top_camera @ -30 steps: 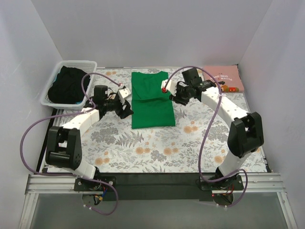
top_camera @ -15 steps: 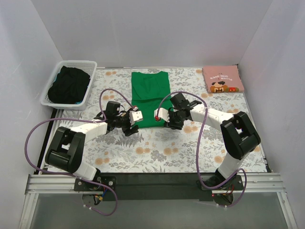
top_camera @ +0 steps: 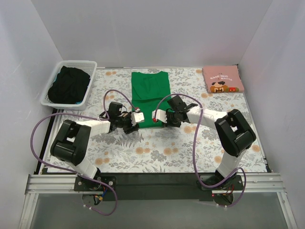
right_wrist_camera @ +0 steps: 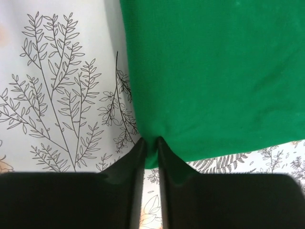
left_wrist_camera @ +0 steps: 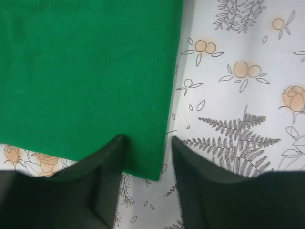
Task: Fold and stack the t-shirts
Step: Fold the tshirt
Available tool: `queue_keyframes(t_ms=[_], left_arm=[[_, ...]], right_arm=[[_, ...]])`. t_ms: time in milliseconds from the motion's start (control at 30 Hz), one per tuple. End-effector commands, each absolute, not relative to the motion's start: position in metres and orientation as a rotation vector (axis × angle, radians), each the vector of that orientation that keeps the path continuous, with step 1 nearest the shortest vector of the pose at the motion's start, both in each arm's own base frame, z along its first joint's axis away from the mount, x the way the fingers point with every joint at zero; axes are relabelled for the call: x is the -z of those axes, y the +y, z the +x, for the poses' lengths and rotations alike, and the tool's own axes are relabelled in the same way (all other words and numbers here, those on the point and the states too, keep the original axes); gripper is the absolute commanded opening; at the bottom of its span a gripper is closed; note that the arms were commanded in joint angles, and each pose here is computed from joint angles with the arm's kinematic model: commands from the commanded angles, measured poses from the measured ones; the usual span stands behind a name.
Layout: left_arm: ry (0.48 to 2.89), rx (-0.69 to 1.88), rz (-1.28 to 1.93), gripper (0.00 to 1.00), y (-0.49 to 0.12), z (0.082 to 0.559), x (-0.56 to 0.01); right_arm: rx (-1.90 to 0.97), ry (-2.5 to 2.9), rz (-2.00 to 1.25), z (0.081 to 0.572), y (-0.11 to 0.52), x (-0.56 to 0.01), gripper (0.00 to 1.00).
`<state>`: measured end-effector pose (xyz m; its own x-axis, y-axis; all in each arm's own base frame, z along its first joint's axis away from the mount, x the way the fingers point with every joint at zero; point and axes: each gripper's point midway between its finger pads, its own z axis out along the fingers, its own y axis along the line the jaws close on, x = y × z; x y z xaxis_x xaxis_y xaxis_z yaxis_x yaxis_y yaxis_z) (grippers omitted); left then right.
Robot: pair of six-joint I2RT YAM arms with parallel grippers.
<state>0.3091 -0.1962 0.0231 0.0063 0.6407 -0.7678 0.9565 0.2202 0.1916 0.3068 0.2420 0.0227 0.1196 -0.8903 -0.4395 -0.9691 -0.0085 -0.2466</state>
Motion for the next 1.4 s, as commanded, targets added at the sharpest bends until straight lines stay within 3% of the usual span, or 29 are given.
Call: queue_keyframes(t_ms=[0, 33, 100, 233, 533, 733, 967, 1033, 1167, 1367], left_arm=[[1.706, 0.468, 1.533, 0.37, -0.195, 0.316, -0.021], [1.706, 0.47, 1.535, 0.32, -0.195, 0.316, -0.02], [1.72, 0.486, 1.534, 0.15, -0.195, 0.311, -0.023], [1.711, 0.568, 1.499, 0.0, -0.203, 0.303, -0.055], [1.706, 0.702, 1.494, 0.0, -0.204, 0.263, -0.114], [1.662, 0.825, 1.562, 0.0, -0.198, 0.208, -0.136], [1.629, 1.07, 1.567, 0.0, -0.194, 0.137, -0.184], [1.652, 1.106, 1.555, 0.0, -0.191, 0.123, -0.197], [1.716, 1.086, 1.457, 0.0, -0.194, 0.136, -0.219], [1.762, 1.04, 1.255, 0.0, -0.176, 0.227, -0.22]], right_arm=[[-0.224, 1.832, -1.944, 0.299, 0.236, -0.004, 0.18], [-0.221, 1.839, -1.938, 0.299, 0.236, -0.004, 0.09], [-0.203, 1.847, -1.922, 0.302, 0.235, -0.008, 0.01], [-0.207, 1.821, -1.873, 0.306, 0.239, -0.045, 0.01], [-0.308, 1.843, -1.827, 0.28, 0.235, -0.113, 0.01], [-0.468, 1.906, -1.86, 0.23, 0.225, -0.126, 0.01], [-0.758, 1.822, -1.982, 0.14, 0.215, -0.153, 0.01], [-0.761, 1.779, -1.993, 0.137, 0.215, -0.165, 0.01], [-0.695, 1.714, -1.998, 0.156, 0.224, -0.193, 0.01], [-0.64, 1.705, -2.002, 0.23, 0.246, -0.192, 0.01]])
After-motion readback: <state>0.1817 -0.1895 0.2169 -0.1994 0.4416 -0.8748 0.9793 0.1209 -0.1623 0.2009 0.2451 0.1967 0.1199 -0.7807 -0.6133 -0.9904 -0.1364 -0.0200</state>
